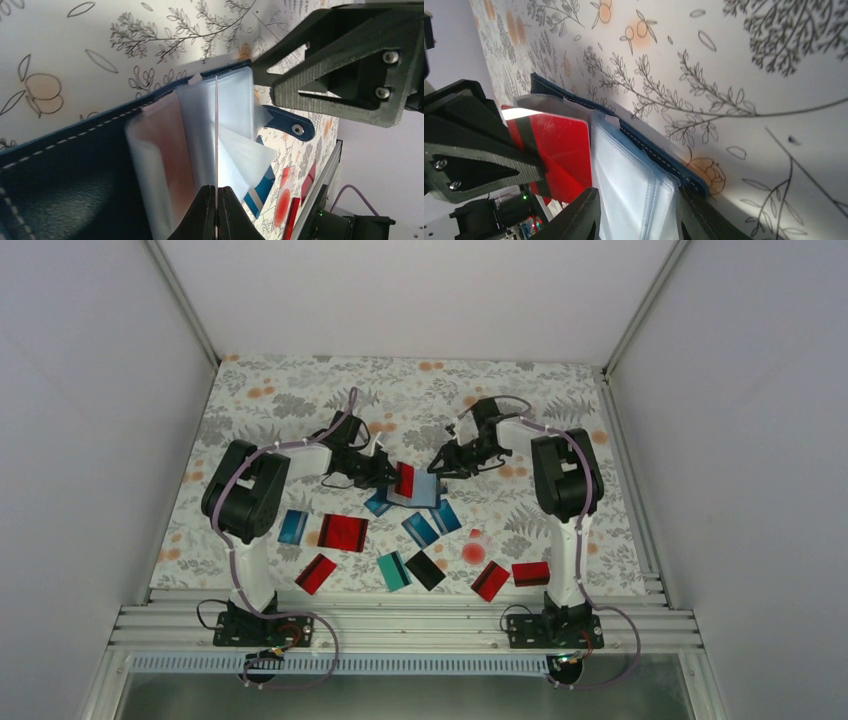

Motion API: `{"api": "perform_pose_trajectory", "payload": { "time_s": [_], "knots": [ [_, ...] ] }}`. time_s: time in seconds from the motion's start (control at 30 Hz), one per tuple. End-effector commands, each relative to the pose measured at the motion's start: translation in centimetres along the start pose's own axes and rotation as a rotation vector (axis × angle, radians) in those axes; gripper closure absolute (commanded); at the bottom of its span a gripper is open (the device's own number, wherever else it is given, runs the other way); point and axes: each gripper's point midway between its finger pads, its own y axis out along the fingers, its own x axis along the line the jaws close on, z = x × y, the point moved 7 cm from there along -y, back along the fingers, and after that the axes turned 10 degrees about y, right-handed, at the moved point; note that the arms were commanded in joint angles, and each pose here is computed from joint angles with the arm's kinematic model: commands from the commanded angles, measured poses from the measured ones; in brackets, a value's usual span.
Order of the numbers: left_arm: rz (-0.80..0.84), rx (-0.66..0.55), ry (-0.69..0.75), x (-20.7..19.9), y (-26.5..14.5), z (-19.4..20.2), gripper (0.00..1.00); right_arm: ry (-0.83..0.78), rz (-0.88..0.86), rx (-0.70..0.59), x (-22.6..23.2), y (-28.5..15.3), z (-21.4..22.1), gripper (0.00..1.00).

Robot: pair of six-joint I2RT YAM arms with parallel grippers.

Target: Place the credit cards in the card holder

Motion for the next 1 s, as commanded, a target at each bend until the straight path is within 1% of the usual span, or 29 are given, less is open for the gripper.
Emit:
{"api": "perform_pose_trajectory", "payload": {
  "time_s": [0.0, 0.17, 0.3, 0.63, 0.77, 0.97],
  "knots": [
    [-0.016, -0.025, -0.001, -0.2, -0.3, -0.1, 0.98, -0.009, 0.015, 0.000, -0.5, -0.1, 1.1, 0.62],
    [-0.040, -0.030, -0.014, -0.1, -0.4, -0.1, 0.98, 0.009, 0.022, 0.018, -1.5, 0.4, 1.8, 0.70],
    [-0.054, -0.034, -0.006, -0.3, -0.7, -0.3, 0.98, 0.015, 0.030, 0.023, -1.9, 0.7, 1.9, 0.74],
    [-0.074, -0.044, -0.020, 0.0, -1.0, -0.3, 0.98, 0.026, 0.035, 0.030, -2.4, 1.0, 1.9, 0.75],
    [-0.056, -0.025, -0.051, 0.4, -0.5, -0.2, 0.98, 0.032, 0.032, 0.033, -2.5, 1.1, 1.9, 0.76],
    [-0.048, 0.048, -0.137, 0.3, -0.4, 0.2, 0.98, 0.039, 0.032, 0.033, -2.5, 1.1, 2.0, 0.77]
  ]
}}
